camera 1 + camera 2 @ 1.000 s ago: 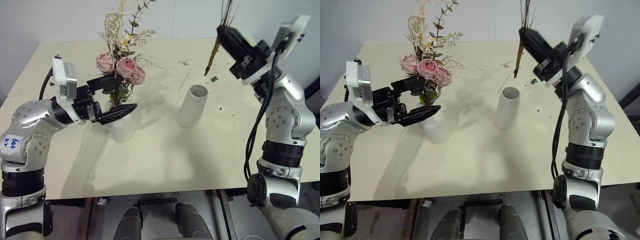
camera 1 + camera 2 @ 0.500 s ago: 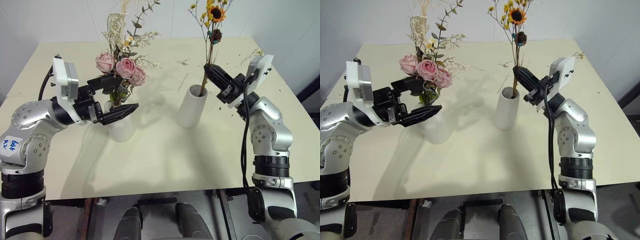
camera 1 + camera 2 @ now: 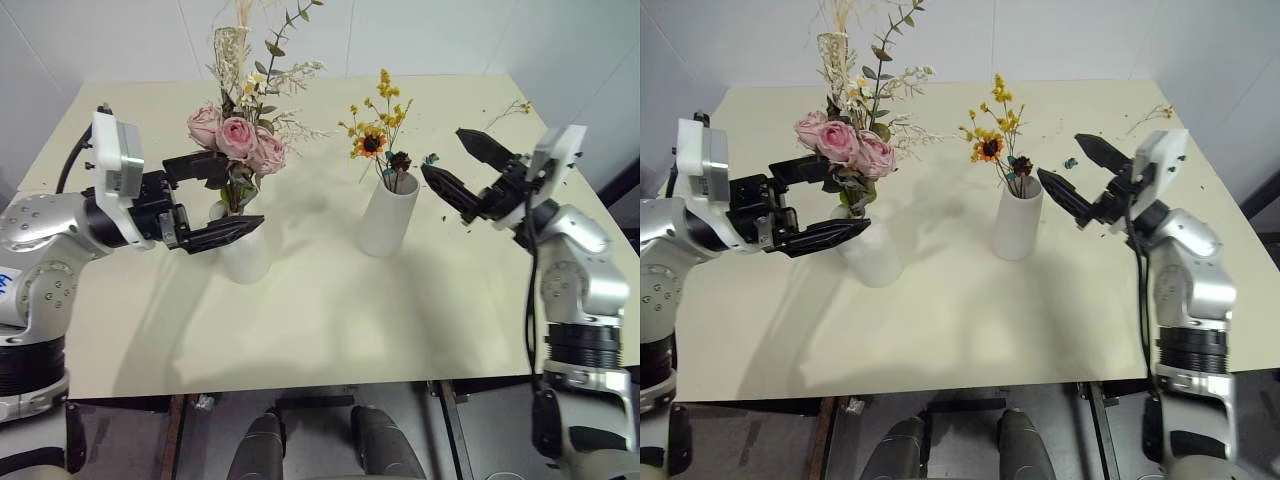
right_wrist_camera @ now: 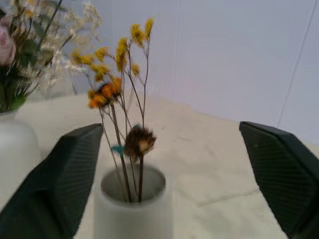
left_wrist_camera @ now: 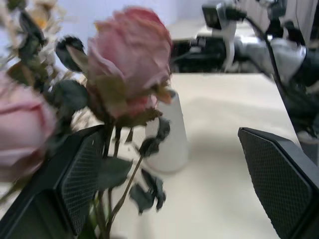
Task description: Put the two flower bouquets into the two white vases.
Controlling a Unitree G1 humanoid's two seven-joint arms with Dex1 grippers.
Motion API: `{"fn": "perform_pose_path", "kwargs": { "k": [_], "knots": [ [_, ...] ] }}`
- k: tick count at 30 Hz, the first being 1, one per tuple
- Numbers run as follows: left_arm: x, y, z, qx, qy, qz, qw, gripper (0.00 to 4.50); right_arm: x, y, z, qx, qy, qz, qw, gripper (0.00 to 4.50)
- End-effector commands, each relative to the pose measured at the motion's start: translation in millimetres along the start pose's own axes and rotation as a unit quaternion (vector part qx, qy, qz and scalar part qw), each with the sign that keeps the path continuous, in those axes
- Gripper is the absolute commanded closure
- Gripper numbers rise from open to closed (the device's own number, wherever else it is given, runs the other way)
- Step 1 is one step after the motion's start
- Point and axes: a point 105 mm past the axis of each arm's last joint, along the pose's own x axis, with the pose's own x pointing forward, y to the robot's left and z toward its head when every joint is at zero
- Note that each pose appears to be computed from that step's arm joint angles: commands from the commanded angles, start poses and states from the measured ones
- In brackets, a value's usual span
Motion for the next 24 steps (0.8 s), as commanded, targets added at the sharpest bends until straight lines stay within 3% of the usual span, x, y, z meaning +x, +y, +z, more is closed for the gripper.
{"fn": "perform_pose_path", "kwargs": {
  "k": [1,8,13,24],
  "knots": [
    [-25.3,-6.3,-2.9,-0.005,0.038,-0.019,0.999,0.0,-26.1,-1.3,19.0,-0.027,0.037,0.036,0.998,0.02],
    [-75.4,-4.0,-11.7,0.004,0.074,0.045,0.996,0.0,-76.6,30.6,3.3,0.005,0.167,0.158,0.973,0.02],
    [-88.0,-11.3,-24.1,-0.007,0.075,0.073,0.994,0.0,-72.3,7.9,5.0,-0.051,0.161,0.133,0.977,0.02],
    [-79.9,-13.8,-32.9,-0.009,0.056,0.068,0.996,0.0,-53.7,5.7,0.9,-0.069,0.157,0.159,0.972,0.02]
  ]
}}
